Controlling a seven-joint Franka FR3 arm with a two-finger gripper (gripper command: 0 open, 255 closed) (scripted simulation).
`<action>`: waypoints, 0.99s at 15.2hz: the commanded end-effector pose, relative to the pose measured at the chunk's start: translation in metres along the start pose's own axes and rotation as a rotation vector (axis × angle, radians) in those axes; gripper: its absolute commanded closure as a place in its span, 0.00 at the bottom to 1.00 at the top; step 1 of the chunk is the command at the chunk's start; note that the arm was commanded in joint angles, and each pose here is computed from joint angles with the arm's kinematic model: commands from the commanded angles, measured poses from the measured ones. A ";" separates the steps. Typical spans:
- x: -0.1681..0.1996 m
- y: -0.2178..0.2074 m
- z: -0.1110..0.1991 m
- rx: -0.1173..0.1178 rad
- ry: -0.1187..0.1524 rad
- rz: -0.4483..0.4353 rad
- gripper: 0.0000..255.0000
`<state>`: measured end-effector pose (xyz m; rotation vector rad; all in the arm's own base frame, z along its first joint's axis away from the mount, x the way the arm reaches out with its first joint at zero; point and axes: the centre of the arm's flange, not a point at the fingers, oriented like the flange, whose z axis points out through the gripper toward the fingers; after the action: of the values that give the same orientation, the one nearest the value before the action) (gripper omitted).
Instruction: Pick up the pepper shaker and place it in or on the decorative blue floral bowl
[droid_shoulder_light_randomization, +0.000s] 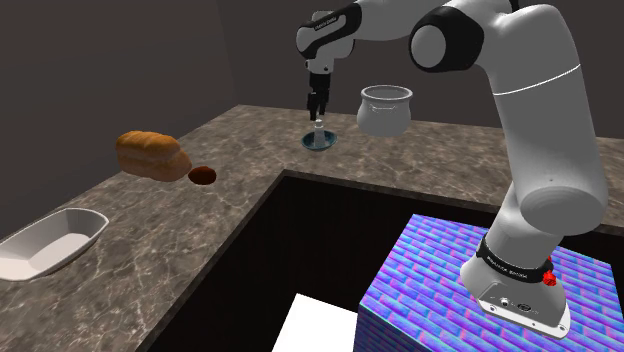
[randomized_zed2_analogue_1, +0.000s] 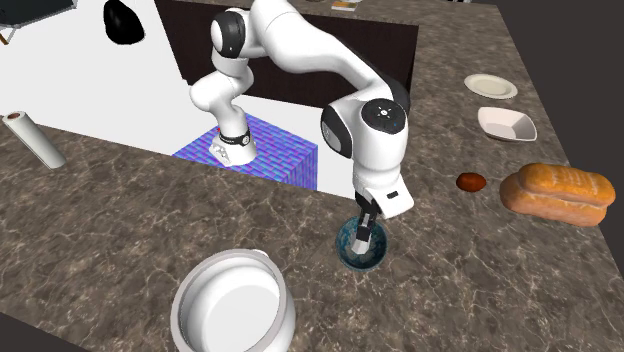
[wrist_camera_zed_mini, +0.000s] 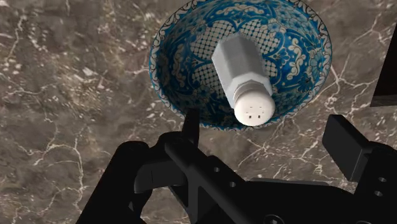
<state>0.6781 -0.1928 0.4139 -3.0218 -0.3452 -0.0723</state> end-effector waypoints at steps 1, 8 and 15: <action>0.000 0.000 0.000 0.000 0.000 0.000 0.00; 0.000 0.000 -0.050 0.000 0.000 0.000 0.00; 0.000 0.000 -0.050 0.000 0.000 0.000 0.00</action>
<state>0.6763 -0.1980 0.4635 -3.0218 -0.3452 -0.0724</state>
